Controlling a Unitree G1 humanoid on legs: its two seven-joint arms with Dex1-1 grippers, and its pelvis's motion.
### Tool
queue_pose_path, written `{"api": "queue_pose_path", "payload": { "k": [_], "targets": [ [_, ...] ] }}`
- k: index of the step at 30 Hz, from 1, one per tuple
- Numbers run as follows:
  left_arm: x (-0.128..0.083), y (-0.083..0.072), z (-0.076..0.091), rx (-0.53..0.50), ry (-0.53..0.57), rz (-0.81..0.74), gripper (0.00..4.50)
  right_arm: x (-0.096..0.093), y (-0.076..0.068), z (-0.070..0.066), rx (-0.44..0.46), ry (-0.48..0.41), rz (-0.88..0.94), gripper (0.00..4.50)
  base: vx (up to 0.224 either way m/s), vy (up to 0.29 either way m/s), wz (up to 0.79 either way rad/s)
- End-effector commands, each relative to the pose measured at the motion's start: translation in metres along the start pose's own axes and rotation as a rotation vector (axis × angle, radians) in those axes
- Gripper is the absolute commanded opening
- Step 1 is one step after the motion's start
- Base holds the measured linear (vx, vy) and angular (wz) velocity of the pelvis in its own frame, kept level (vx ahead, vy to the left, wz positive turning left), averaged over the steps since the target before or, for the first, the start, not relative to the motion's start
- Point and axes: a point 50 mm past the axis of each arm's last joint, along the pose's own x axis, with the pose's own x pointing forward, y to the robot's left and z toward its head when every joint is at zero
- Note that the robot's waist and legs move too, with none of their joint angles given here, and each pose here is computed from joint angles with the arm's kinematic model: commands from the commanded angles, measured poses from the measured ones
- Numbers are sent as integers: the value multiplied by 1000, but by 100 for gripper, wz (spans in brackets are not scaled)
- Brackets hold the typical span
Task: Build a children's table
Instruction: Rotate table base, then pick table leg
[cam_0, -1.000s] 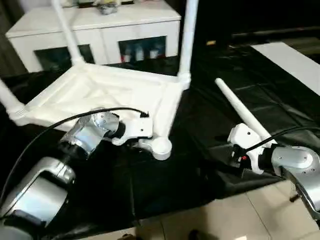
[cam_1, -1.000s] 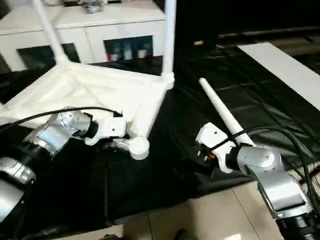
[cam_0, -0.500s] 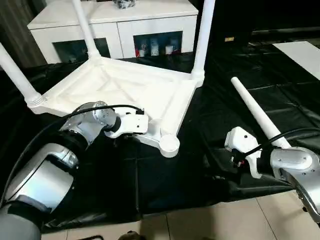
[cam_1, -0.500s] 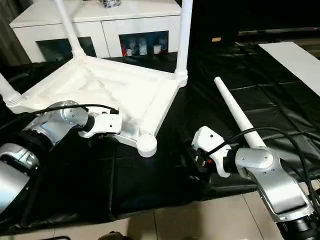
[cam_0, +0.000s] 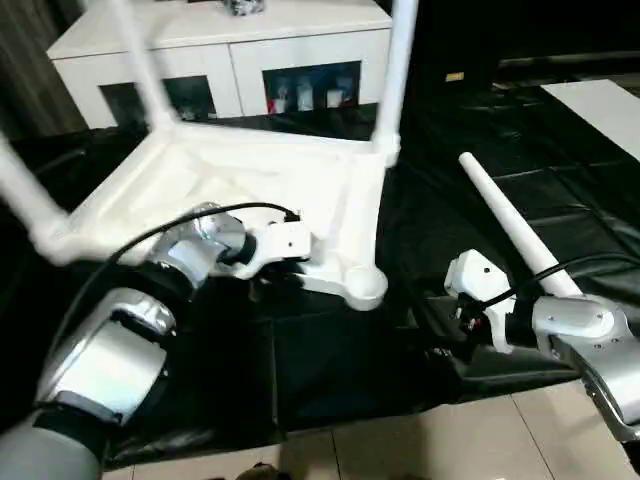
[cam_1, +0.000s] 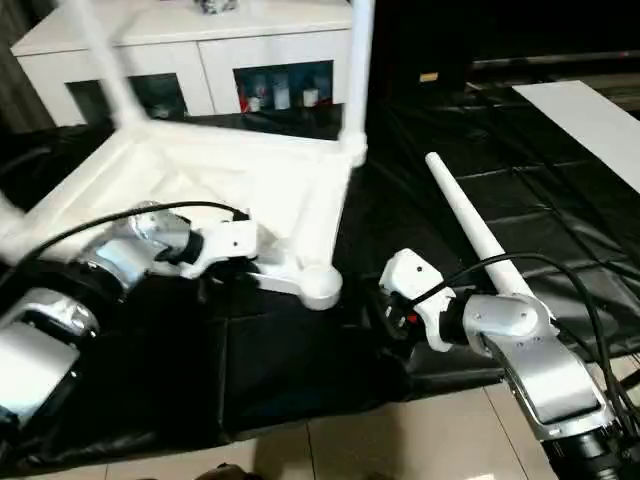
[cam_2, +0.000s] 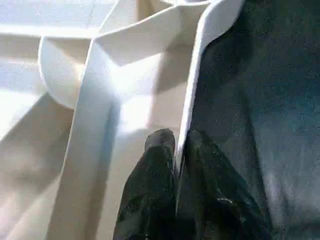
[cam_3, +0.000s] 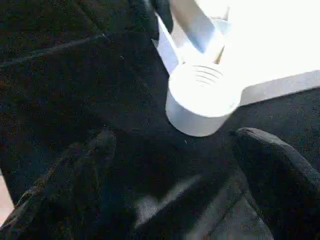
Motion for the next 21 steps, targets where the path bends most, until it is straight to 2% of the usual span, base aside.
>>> {"api": "queue_pose_path", "payload": {
  "k": [1,4,5,9,12,14,16,17,19,20,21],
  "targets": [
    [3,-10,-19,-111,24,-7,24,0,-10,1,0,-3,-92,419,0,0,0],
    [3,-14,-24,-141,18,12,11,0,-26,-3,66,16,-260,419,0,0,0],
    [3,-14,-24,-141,18,12,4,0,-26,-3,66,16,-260,419,0,0,0],
    [2,-22,-27,-132,-7,44,1,1,-34,-6,166,21,-364,419,0,0,0],
    [2,-24,-29,-134,13,56,1,2,-37,-6,179,30,-391,419,0,0,0],
    [0,-25,-30,-138,24,87,1,0,-46,-5,213,40,-468,419,0,0,0],
    [0,-25,-29,-138,24,88,1,0,-46,-5,214,41,-472,419,0,0,0],
    [-2,-25,-25,-143,0,111,50,-4,-54,-5,220,86,-559,419,0,0,0],
    [-3,-24,-21,-148,-26,131,50,-8,-58,-5,225,116,-607,419,0,0,0],
    [-8,-22,-15,-151,-70,147,62,-12,-65,-3,291,107,-638,419,0,0,0],
    [-11,-21,-12,-152,-92,154,70,-14,-69,0,315,92,-655,444,0,0,0]
  ]
}}
